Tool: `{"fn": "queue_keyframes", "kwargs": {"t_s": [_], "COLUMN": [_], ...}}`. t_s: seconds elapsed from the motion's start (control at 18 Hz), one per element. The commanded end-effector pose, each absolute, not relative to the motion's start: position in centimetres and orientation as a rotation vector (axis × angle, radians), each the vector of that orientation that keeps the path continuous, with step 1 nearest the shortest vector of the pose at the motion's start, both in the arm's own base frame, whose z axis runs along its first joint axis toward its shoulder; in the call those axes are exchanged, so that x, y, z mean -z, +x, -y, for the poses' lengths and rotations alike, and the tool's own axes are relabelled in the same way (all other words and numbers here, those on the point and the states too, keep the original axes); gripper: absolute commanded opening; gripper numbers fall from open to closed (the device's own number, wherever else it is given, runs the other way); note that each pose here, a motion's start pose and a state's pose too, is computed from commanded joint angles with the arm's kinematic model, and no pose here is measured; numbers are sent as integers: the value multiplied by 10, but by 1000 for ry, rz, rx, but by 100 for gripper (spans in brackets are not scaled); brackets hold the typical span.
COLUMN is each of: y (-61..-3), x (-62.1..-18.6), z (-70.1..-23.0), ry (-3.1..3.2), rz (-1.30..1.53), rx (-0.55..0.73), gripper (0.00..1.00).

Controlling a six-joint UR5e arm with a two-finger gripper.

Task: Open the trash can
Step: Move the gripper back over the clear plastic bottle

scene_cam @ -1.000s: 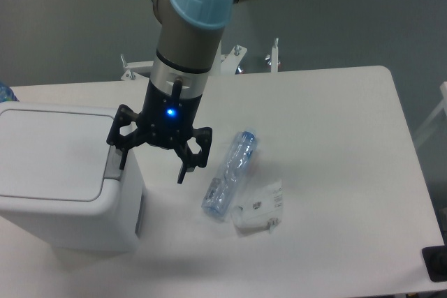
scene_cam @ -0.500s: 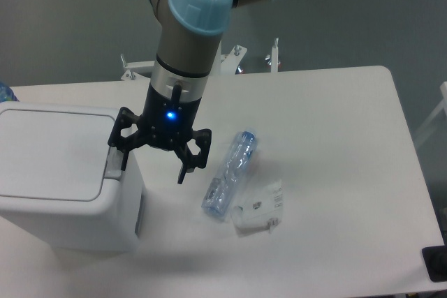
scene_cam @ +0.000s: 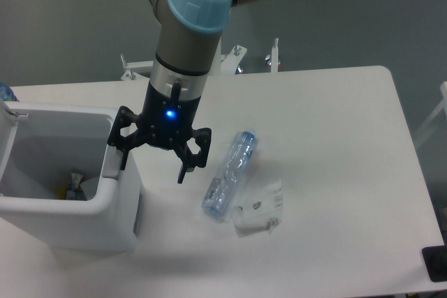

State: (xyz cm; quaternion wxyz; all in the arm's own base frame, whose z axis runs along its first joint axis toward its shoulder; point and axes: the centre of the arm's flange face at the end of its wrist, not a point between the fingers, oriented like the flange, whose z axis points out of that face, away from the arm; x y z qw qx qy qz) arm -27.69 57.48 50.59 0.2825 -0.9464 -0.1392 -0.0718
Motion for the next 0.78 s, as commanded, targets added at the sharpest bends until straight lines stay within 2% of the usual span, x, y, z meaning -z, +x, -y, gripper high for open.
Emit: {"fn": "queue_keyframes", "kwargs": {"t_s": [0.17, 0.33, 0.44, 0.67, 0.78], "y": [-303, -352, -369, -414, -444], "x": [-514, -485, -467, -446, -421], "z": [-570, -556, -553, -536, -517], "ry": [-2490, -2629, -2732, -2766, -2825], "rz": [380, 336, 257, 233, 160], "rx": [96, -283, -473, -527, -495], "gripper": [100, 100, 100, 100, 100]}}
